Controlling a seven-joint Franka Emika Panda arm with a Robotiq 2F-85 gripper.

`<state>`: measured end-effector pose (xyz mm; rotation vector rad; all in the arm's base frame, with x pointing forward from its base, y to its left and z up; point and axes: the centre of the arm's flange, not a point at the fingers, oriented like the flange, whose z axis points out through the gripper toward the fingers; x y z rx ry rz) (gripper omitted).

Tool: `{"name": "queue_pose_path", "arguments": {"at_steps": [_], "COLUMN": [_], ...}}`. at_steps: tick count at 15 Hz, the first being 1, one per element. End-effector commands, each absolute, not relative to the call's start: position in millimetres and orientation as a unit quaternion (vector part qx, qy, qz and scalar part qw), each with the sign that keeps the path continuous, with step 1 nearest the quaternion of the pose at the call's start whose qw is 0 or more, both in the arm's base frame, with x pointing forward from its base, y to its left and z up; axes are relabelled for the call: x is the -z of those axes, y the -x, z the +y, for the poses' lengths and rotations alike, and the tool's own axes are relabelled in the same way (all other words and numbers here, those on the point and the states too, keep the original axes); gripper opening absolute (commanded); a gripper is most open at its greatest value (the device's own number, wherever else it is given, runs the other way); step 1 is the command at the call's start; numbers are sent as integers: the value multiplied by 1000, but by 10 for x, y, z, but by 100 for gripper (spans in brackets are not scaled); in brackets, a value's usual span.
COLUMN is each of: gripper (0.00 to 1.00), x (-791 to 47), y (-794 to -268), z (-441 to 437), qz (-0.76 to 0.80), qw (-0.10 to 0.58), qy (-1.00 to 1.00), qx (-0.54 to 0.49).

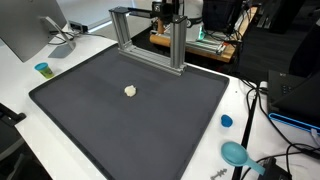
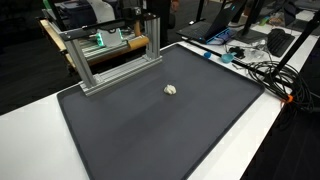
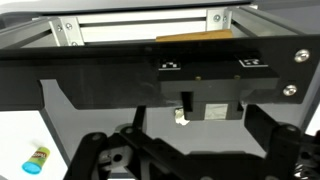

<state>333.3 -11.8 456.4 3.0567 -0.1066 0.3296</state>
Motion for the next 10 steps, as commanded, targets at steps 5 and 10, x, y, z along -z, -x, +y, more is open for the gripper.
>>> {"name": "queue_pose_path", "arguments": {"at_steps": [5, 10], "gripper": [100, 100], "x": [-4486, -4389], "y": [-3345, -3438], "z": [-210, -96], "qz": [-36, -49], "qw": [2, -28], "qy": [-992, -993], "qx": [-121, -101]}}
